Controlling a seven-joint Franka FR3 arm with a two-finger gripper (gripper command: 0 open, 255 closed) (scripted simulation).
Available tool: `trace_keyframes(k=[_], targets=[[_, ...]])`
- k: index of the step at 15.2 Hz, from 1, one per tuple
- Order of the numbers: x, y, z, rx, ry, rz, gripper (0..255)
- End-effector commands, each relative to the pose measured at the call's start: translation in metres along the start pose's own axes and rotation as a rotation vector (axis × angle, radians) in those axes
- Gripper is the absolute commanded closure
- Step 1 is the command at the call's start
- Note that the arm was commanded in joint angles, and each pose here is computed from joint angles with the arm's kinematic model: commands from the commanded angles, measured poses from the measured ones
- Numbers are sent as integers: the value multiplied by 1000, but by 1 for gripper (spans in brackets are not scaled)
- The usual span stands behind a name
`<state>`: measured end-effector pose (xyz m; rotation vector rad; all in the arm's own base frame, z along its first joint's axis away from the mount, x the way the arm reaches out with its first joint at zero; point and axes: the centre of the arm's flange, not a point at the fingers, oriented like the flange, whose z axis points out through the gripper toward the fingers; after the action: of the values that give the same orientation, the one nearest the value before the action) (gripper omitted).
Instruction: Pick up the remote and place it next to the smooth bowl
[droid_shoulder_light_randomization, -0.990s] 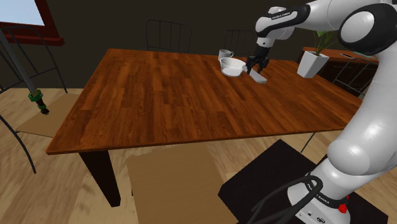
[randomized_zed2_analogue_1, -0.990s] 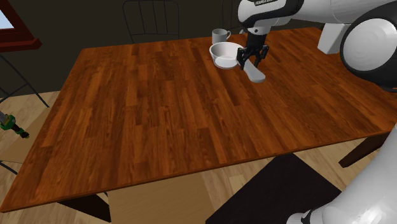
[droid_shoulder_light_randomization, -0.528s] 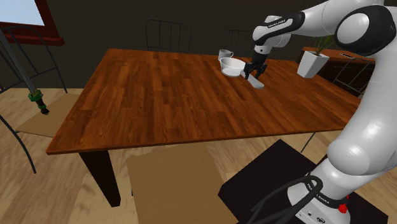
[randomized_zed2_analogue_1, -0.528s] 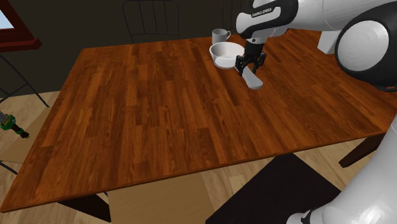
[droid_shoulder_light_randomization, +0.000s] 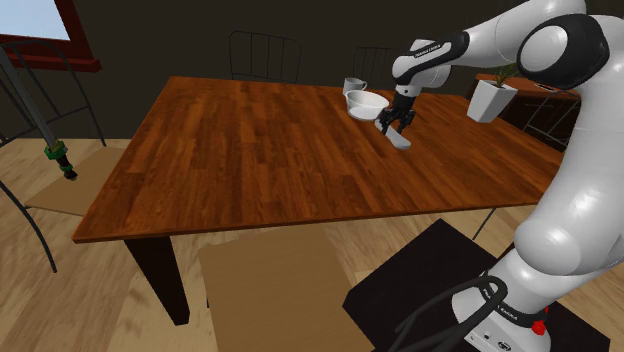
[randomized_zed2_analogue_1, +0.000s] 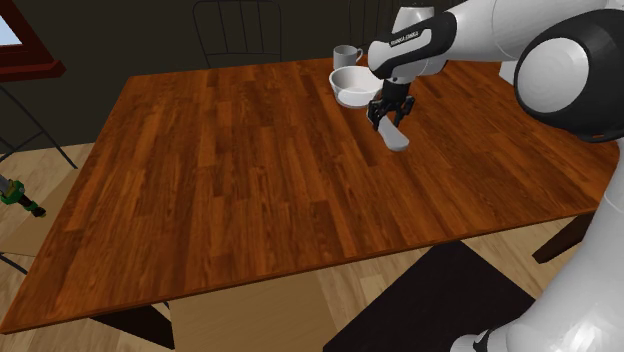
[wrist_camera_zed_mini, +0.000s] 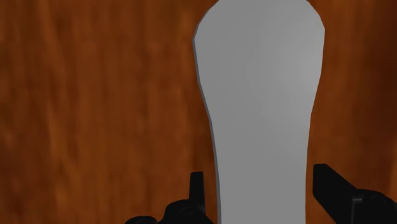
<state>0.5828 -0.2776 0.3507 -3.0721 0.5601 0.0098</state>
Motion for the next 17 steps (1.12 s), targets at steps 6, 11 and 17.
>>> trace_keyframes(k=[6,11,17], targets=[[0,0,4,0,1,0,255],[0,0,4,0,1,0,0],[0,0,-46,0,1,0,0]])
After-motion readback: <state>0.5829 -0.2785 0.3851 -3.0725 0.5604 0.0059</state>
